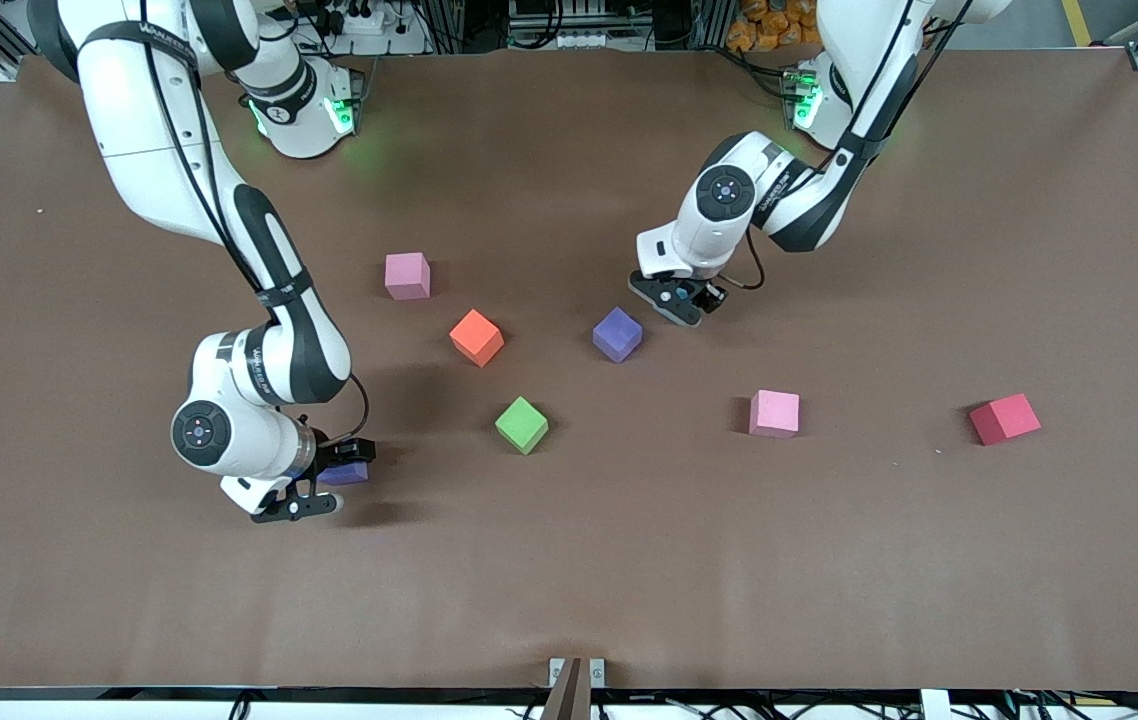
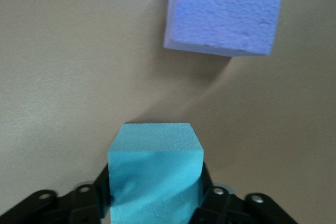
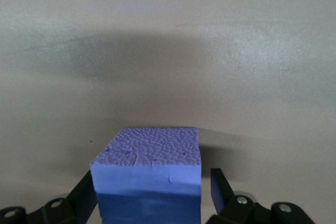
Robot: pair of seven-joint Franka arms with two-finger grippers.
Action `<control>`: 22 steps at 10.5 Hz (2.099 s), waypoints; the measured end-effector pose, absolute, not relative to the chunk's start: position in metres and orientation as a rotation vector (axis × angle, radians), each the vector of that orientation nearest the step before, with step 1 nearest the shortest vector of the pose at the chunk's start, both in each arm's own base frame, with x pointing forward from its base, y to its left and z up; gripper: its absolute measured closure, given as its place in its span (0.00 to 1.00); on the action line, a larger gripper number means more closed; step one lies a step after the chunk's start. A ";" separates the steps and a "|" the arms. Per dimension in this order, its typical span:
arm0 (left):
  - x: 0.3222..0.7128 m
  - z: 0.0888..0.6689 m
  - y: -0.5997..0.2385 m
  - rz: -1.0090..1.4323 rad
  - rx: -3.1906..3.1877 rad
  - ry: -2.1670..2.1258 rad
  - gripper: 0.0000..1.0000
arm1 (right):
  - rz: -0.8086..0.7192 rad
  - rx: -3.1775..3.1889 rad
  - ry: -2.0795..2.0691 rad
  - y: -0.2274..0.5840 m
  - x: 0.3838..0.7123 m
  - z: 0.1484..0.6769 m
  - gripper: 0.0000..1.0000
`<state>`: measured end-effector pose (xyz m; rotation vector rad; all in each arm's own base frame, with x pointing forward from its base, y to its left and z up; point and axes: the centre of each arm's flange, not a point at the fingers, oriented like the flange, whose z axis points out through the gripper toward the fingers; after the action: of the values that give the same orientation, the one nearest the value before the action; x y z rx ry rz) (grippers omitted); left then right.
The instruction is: Arrange blocks into number 1
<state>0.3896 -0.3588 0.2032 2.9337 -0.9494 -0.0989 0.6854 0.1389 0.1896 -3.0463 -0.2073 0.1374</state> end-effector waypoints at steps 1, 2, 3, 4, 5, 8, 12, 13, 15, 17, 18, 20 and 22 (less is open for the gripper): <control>0.382 0.205 -0.370 -0.098 2.958 -0.875 0.42 | 0.137 -3.048 -0.204 0.137 0.686 0.190 0.22; 0.370 0.206 -0.383 -0.099 2.981 -0.799 0.42 | 0.132 -3.050 -0.195 0.134 0.687 0.191 0.39; 0.357 0.209 -0.398 -0.104 3.002 -0.718 0.42 | 0.121 -3.050 -0.189 0.133 0.689 0.195 0.41; 0.340 0.215 -0.416 -0.124 3.026 -0.619 0.42 | 0.097 -3.048 -0.187 0.133 0.691 0.205 0.41; 0.322 0.224 -0.436 -0.159 3.054 -0.510 0.42 | 0.067 -3.045 -0.168 0.132 0.694 0.221 0.41; 0.267 0.248 -0.485 -0.241 3.112 -0.247 0.45 | 0.028 -3.031 -0.042 0.131 0.681 0.280 0.41; 0.239 0.233 -0.504 -0.306 3.138 -0.092 0.45 | 0.166 -3.023 0.070 0.147 0.612 0.302 0.41; 0.238 0.229 -0.510 -0.317 3.136 -0.071 0.45 | 0.201 -3.021 0.107 0.154 0.592 0.303 0.41; 0.250 0.224 -0.519 -0.311 3.129 -0.054 0.45 | 0.269 -3.017 0.149 0.168 0.553 0.304 0.41; 0.256 0.214 -0.522 -0.260 3.151 -0.121 0.45 | 0.368 -3.024 0.108 0.184 0.515 0.298 0.41; 0.258 0.211 -0.523 -0.255 3.155 -0.128 0.45 | 0.431 -3.028 0.076 0.195 0.501 0.296 0.41; 0.263 0.207 -0.529 -0.260 3.147 -0.113 0.45 | 0.550 -2.987 0.070 0.212 0.483 0.296 0.41; 0.267 0.204 -0.532 -0.267 3.143 -0.101 0.33 | 0.619 -2.947 0.070 0.226 0.471 0.293 0.41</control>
<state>0.2674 -0.5322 0.2042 3.1429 -0.1006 -0.2666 0.4708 0.2264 0.2932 -2.9471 0.0701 0.6193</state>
